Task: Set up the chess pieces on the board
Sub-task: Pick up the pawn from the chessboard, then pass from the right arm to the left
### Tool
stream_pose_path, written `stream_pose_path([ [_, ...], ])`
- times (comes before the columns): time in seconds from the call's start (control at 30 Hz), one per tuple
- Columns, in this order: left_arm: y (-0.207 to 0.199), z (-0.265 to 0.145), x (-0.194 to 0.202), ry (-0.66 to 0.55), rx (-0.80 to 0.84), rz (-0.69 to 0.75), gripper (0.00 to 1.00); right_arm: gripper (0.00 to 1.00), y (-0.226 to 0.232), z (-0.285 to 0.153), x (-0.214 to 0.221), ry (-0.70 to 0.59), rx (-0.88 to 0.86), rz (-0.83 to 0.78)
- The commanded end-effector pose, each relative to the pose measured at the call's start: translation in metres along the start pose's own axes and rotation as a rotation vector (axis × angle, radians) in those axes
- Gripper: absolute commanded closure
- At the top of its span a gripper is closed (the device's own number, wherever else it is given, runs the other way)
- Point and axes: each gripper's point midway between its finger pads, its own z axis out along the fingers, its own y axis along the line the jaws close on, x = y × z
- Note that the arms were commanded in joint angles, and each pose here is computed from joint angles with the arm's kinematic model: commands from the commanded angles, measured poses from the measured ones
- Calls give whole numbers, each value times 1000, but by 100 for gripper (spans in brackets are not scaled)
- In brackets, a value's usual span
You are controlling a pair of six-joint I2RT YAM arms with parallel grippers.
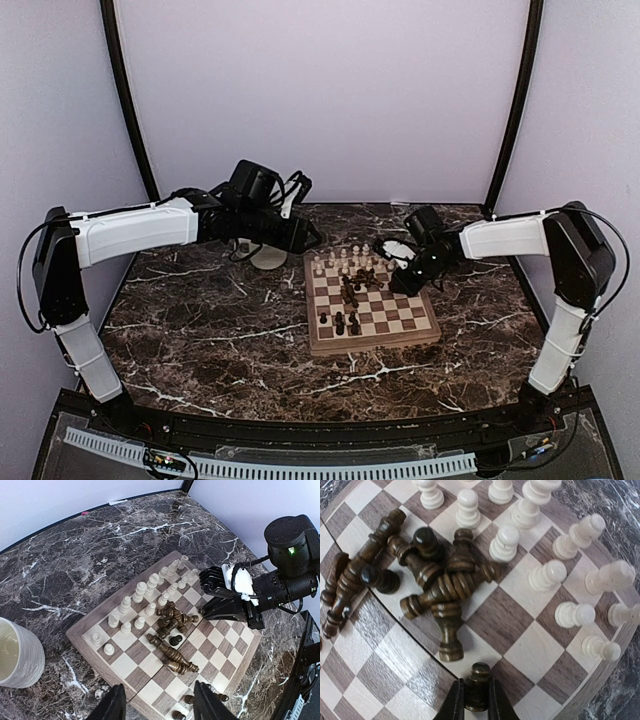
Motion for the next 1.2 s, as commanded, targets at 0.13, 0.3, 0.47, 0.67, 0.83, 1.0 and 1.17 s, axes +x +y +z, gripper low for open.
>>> stream_pose_path([
  [0.13, -35, 1, -14, -47, 211, -51, 52, 90, 38, -71, -7, -194, -195, -135],
  [0.3, -69, 12, -12, -18, 456, -243, 55, 90, 65, -101, -16, -261, -317, -207],
  [0.47, -103, 33, -8, 20, 596, -333, 56, 91, 73, -112, -24, -278, -333, -261],
  [0.67, -125, 46, -2, 71, 694, -448, 55, 91, 83, -125, -38, -305, -366, -291],
  [0.83, -130, 54, 3, 98, 746, -515, 55, 90, 88, -128, -46, -319, -403, -275],
  [1.0, -133, 60, 9, 125, 781, -556, 58, 90, 90, -130, -50, -324, -414, -279],
  [1.17, -136, 61, 8, 133, 810, -562, 64, 90, 91, -131, -52, -322, -413, -286],
])
